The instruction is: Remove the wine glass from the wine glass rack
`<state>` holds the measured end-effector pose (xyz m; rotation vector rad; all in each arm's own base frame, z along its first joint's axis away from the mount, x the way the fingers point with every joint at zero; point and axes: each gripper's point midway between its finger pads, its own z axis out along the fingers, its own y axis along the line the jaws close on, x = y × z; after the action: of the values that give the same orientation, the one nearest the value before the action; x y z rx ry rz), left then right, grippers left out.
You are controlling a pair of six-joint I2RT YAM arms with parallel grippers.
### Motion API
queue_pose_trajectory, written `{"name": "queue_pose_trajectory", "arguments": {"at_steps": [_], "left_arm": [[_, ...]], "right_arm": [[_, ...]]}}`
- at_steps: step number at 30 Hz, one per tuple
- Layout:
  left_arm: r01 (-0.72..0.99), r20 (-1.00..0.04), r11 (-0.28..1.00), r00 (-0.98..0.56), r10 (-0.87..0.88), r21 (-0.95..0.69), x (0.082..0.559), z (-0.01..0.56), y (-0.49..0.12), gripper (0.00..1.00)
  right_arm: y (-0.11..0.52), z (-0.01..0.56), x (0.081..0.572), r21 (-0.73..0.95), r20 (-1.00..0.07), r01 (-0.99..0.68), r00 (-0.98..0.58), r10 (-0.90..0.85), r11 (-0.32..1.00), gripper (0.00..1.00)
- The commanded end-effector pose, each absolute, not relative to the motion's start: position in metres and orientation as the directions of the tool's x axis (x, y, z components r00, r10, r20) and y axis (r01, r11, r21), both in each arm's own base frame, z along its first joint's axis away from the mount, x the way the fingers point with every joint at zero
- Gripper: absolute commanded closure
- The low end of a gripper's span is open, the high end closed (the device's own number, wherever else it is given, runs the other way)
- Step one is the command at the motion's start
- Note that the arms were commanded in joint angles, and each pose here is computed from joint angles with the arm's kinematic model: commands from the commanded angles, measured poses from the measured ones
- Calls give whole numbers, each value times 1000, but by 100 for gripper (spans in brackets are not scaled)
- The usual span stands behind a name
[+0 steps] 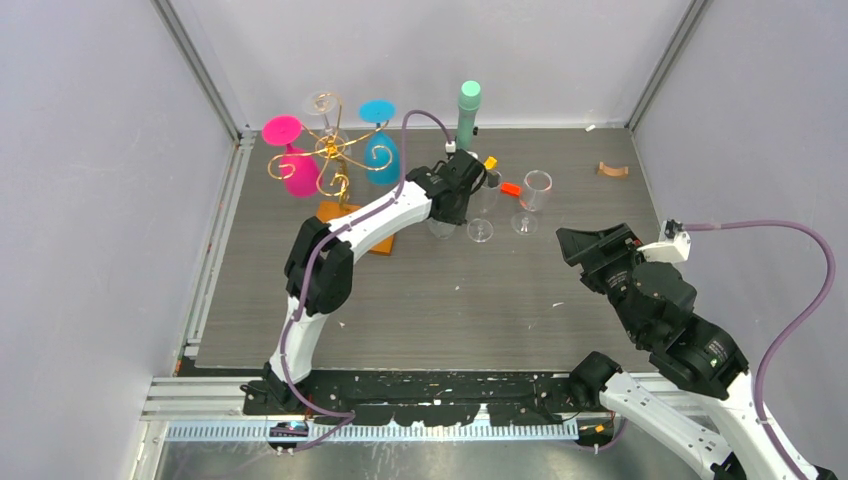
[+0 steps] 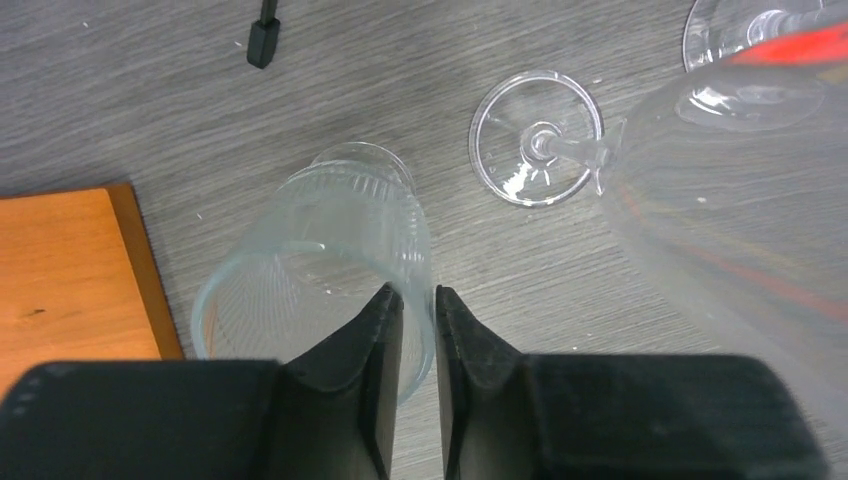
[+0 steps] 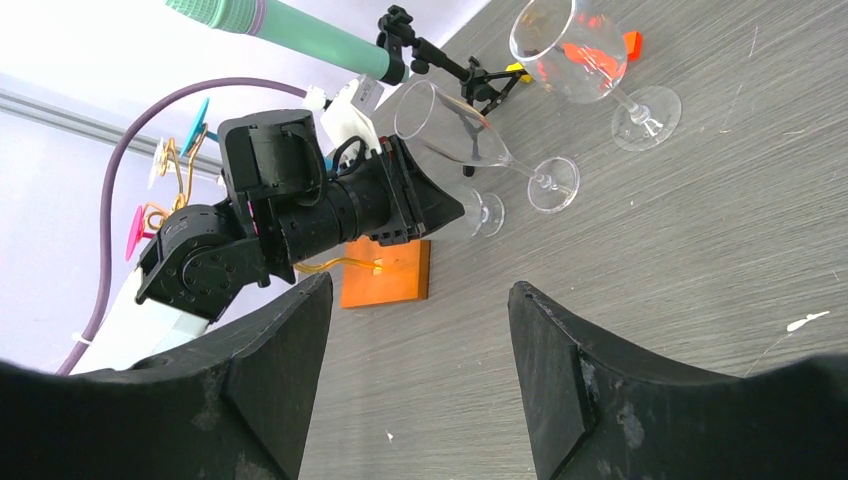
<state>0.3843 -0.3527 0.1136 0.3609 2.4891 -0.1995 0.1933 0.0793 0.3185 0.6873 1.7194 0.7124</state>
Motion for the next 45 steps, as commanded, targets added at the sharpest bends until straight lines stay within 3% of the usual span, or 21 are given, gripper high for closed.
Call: {"name": "queue_pose_trajectory", "arguments": {"at_steps": [1,6,14,28,32,34,36,45], "left_arm": [[287,-668,951,-731,140,-115,403,147,-362,75],[299,-689,946,-712,133,-127,405,167,-364,63],[321,-710,934,-694,121,-155,398,197,-363,60],[434,-814,870,-577,68,-235,353,302,-345,40],[493,-862,844,-501,78,-211,342,337,-331,25],[521,-897,837,-434,88,-170,337,362,-317,9],[524,-921,839,-381,79,-145,333,383,-303,1],[401,-958,898,-277,-70,-182,341,444,-218,0]], "right_arm": [[75,324,195,766,-610,96,-201,766,635,30],[76,324,196,765,-611,95,-205,764,637,30],[76,324,195,766,-610,94,-206,765,636,30],[85,320,199,769,-602,91,-233,764,633,30],[87,320,200,771,-598,90,-239,765,631,30],[90,319,200,772,-596,86,-246,764,630,30],[92,317,202,771,-596,85,-253,762,631,30],[105,312,209,766,-594,85,-286,752,637,30]]}}
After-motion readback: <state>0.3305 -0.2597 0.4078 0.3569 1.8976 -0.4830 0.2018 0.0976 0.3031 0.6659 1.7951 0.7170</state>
